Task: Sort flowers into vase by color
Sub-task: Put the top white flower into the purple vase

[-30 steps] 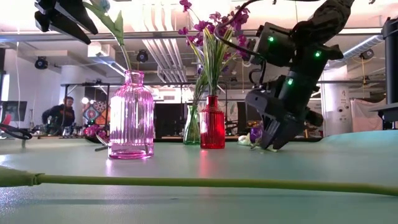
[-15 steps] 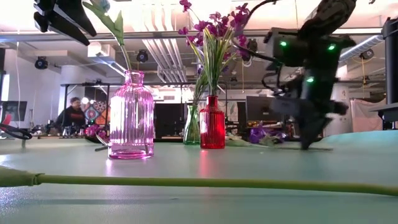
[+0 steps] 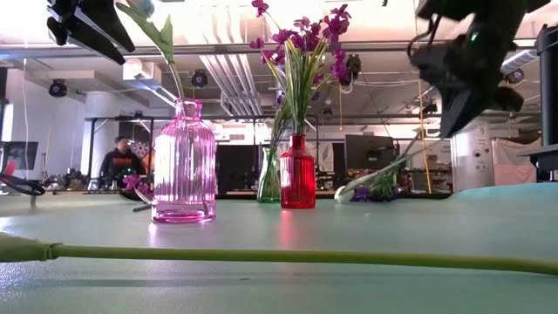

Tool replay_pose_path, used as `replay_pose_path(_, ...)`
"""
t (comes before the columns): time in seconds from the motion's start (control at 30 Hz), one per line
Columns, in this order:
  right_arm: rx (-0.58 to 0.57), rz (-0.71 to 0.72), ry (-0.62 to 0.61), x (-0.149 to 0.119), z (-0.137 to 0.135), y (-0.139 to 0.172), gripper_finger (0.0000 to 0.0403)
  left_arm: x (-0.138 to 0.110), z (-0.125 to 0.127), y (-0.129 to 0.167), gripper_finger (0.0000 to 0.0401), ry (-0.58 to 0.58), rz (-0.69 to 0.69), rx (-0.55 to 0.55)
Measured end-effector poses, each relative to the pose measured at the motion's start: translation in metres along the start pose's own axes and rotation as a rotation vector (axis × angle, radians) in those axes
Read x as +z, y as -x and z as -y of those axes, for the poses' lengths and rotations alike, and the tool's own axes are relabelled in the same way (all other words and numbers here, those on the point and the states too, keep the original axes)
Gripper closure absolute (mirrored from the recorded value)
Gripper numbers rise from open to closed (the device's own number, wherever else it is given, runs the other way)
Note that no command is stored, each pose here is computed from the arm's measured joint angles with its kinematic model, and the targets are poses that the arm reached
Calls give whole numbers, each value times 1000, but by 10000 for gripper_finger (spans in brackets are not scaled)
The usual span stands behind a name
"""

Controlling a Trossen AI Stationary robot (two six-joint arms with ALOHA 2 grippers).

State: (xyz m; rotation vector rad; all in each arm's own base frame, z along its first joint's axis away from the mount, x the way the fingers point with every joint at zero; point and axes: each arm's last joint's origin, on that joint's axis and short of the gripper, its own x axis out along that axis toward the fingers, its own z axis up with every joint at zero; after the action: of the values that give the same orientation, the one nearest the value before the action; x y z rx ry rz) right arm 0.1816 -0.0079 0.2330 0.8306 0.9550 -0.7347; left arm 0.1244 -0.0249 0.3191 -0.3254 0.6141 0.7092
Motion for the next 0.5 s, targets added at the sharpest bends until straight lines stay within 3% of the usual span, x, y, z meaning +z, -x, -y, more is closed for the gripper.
replay_pose_path(0.17,104,-106,-27,-6,0,9,393,0,0,0,170,0,0,0)
replay_pose_path(0.33,44,-178,-49,-10,2,3,376,0,0,0,170,0,0,0)
replay_pose_path(0.5,41,-302,-28,-14,-2,-6,331,0,0,0,170,0,0,0)
